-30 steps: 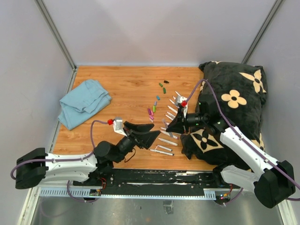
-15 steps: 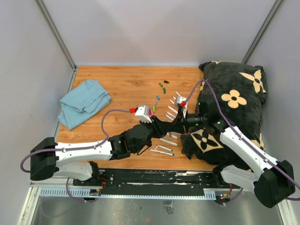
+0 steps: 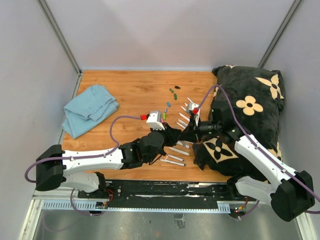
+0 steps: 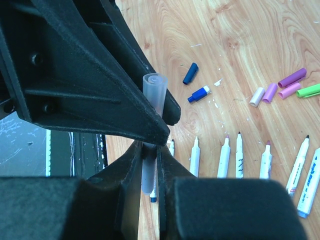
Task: Open the pen caps
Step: Pick up the pen from the center of the board, then open the pen cap from the pen, then place the pen cap at the center of the board, then place the pen at the center of the board, then reset both arms
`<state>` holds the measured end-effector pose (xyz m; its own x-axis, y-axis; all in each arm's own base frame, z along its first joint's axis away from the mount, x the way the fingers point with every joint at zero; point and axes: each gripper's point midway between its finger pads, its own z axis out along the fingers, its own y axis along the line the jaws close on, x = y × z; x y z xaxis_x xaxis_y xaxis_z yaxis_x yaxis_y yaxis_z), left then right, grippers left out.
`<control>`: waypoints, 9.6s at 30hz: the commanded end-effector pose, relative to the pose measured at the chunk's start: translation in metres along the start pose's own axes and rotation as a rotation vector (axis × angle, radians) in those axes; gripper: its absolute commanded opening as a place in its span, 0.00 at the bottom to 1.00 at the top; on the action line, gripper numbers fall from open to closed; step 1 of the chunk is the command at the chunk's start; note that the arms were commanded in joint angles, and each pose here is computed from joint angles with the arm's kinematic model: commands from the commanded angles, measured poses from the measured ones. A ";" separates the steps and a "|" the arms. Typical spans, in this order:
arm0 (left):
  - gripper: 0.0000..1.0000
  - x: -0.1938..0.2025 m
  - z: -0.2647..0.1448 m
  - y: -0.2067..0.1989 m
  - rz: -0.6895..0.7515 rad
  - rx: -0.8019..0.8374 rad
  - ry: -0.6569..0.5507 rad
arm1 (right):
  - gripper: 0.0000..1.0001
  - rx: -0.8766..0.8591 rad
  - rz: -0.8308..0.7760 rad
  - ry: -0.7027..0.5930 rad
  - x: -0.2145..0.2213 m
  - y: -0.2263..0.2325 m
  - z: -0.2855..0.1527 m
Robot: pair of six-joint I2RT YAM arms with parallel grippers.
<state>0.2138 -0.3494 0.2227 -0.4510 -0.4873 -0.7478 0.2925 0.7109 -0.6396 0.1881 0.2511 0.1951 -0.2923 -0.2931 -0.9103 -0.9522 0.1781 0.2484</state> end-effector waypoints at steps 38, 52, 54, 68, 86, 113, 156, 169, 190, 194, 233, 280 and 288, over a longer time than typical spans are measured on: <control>0.00 -0.087 -0.009 0.008 -0.136 0.103 -0.273 | 0.01 -0.117 -0.013 -0.023 -0.013 0.021 0.012; 0.00 -0.228 -0.029 0.037 -0.146 0.051 -0.558 | 0.01 -0.120 0.041 0.024 0.002 0.015 0.023; 0.00 -0.225 -0.032 0.047 -0.159 0.034 -0.552 | 0.01 -0.129 0.036 0.040 0.007 0.018 0.027; 0.00 -0.056 -0.056 0.170 -0.227 -0.230 -0.084 | 0.01 -0.176 -0.048 0.376 0.102 0.070 0.085; 0.02 0.049 -0.067 0.245 -0.438 -0.523 0.146 | 0.04 0.103 -0.191 0.661 0.158 0.038 0.108; 0.30 0.061 -0.080 0.265 -0.457 -0.611 0.150 | 0.22 0.120 -0.188 0.730 0.173 0.037 0.110; 0.49 0.013 -0.068 0.203 -0.257 -0.283 0.118 | 0.44 -0.072 -0.376 0.552 0.096 0.057 0.091; 0.99 -0.075 -0.052 0.146 0.062 -0.037 -0.133 | 0.94 0.309 -0.355 0.151 -0.023 -0.039 -0.055; 0.99 -0.236 -0.054 0.001 0.322 0.231 -0.129 | 0.98 0.885 -0.233 -0.056 -0.166 -0.051 -0.200; 0.99 -0.249 -0.062 -0.010 0.353 0.238 -0.137 | 0.98 0.921 -0.203 -0.107 -0.180 -0.040 -0.212; 0.99 -0.257 -0.090 -0.014 0.403 0.232 -0.144 | 0.98 1.092 -0.139 -0.156 -0.193 -0.025 -0.252; 0.99 -0.241 -0.071 0.009 0.422 0.166 -0.103 | 0.98 1.102 -0.085 -0.148 -0.180 -0.028 -0.249; 0.99 -0.241 -0.071 0.009 0.422 0.166 -0.104 | 0.98 1.101 -0.082 -0.151 -0.181 -0.028 -0.249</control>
<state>0.2620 -0.1919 0.4073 -0.2055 -0.2287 -0.9516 0.5700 0.7624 -0.3064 0.2464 0.0708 0.4328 -0.1435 -0.2584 -0.9553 -0.3752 0.9074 -0.1891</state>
